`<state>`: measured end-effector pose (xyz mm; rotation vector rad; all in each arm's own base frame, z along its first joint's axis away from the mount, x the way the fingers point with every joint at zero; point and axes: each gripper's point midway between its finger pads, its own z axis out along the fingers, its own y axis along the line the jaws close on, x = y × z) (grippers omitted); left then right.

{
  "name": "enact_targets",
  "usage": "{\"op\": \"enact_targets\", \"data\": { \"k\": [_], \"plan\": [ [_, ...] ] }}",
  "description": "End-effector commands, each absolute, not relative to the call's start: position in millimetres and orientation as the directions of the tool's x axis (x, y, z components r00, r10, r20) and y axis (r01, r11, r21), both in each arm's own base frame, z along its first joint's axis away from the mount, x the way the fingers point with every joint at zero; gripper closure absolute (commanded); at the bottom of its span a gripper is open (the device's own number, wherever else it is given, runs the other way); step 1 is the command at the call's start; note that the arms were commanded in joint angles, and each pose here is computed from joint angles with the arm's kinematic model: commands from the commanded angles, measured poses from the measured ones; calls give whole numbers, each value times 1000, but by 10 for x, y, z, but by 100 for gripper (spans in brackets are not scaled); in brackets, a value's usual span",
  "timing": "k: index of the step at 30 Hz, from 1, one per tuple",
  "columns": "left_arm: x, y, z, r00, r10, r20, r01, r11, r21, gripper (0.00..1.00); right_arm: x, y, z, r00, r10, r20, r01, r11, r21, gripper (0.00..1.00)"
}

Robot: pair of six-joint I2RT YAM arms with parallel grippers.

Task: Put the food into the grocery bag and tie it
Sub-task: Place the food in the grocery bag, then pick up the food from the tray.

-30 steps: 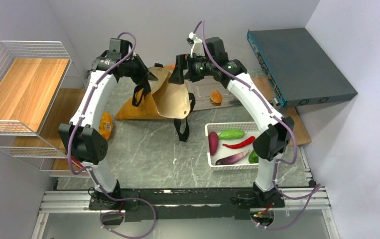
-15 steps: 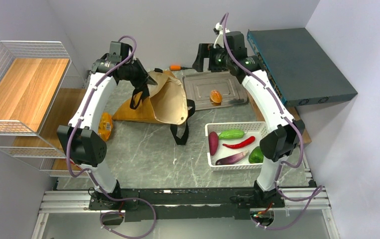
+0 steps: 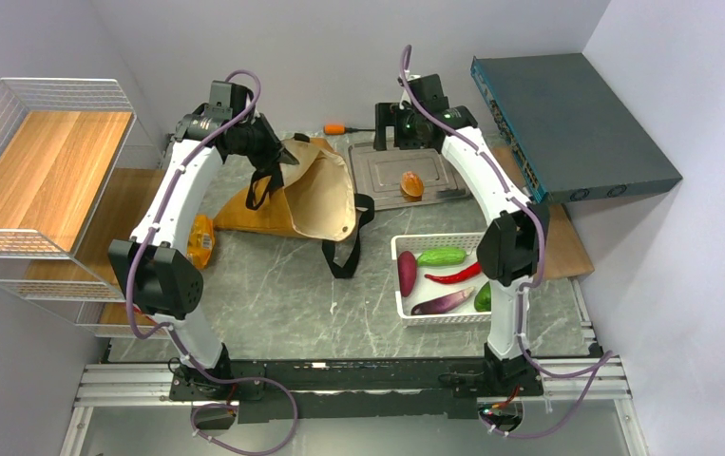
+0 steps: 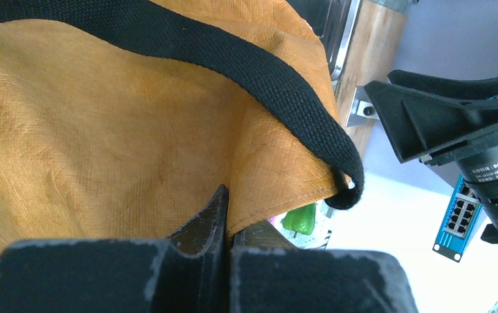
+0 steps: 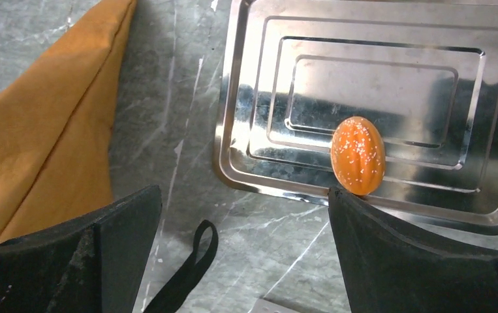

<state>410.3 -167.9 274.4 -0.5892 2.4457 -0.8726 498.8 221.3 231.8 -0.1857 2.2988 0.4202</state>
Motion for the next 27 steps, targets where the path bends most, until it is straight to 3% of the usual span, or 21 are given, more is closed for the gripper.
{"op": "enact_targets", "data": {
  "k": [1,27],
  "plan": [
    [4033,-1664,2964,-779,-529,-337,-183,705,-685,100,5167,2188,2421,-646,-14,-763,-258,945,201,0],
    [4188,-1720,2839,-785,-531,-320,-201,706,-679,100,5505,1895,1385,-754,15,-657,-83,990,118,0]
  ]
}}
